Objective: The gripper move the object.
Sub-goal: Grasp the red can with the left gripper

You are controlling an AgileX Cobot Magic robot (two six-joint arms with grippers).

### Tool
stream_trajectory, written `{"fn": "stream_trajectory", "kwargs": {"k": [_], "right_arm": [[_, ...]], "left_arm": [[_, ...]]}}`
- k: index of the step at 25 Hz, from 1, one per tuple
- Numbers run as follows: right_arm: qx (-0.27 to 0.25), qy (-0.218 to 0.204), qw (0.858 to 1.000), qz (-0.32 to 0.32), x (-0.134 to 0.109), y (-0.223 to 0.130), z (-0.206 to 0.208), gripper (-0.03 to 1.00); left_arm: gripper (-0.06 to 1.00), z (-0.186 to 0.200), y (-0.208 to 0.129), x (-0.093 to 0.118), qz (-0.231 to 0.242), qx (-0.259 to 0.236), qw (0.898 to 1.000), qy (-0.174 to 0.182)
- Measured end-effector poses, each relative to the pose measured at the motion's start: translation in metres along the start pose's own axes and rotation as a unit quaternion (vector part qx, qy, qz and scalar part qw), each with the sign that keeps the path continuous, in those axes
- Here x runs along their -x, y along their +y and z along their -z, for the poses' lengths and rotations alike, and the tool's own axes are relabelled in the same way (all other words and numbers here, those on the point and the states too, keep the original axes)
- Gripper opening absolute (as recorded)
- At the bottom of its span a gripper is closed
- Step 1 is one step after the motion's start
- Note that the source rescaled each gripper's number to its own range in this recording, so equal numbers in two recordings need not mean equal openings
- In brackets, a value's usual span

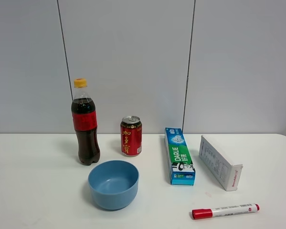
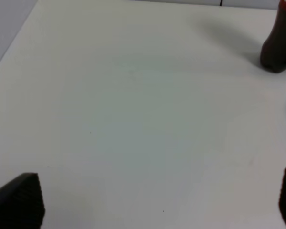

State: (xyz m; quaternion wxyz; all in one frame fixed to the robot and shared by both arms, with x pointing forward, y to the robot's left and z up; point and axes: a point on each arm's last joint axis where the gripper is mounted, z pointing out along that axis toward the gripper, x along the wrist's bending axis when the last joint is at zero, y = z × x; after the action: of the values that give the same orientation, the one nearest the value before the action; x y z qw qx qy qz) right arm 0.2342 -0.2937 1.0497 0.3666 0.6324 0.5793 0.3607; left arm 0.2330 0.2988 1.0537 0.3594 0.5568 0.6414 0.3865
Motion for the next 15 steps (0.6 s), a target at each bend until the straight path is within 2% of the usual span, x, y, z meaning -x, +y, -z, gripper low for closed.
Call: {"fn": "stream_trajectory", "kwargs": {"k": [4,7,9,11,15], "right_arm": [[0.000,0.000,1.000,0.000,0.000,0.000,0.000,1.00],[0.000,0.000,1.000,0.000,0.000,0.000,0.000,1.00],[0.000,0.000,1.000,0.000,0.000,0.000,0.000,1.00],[0.000,0.000,1.000,0.000,0.000,0.000,0.000,1.00],[0.000,0.000,1.000,0.000,0.000,0.000,0.000,1.00]], "left_arm": [[1.00,0.000,0.001,0.000,0.000,-0.002,1.000,0.000],[1.00,0.001,0.021,0.001,-0.004,-0.012,1.000,-0.004],[1.00,0.000,0.046,0.002,-0.021,-0.013,1.000,-0.004],[1.00,-0.009,0.088,0.004,-0.041,-0.011,0.999,-0.013],[1.00,-0.034,0.137,0.015,-0.050,-0.001,0.997,-0.067]]}}
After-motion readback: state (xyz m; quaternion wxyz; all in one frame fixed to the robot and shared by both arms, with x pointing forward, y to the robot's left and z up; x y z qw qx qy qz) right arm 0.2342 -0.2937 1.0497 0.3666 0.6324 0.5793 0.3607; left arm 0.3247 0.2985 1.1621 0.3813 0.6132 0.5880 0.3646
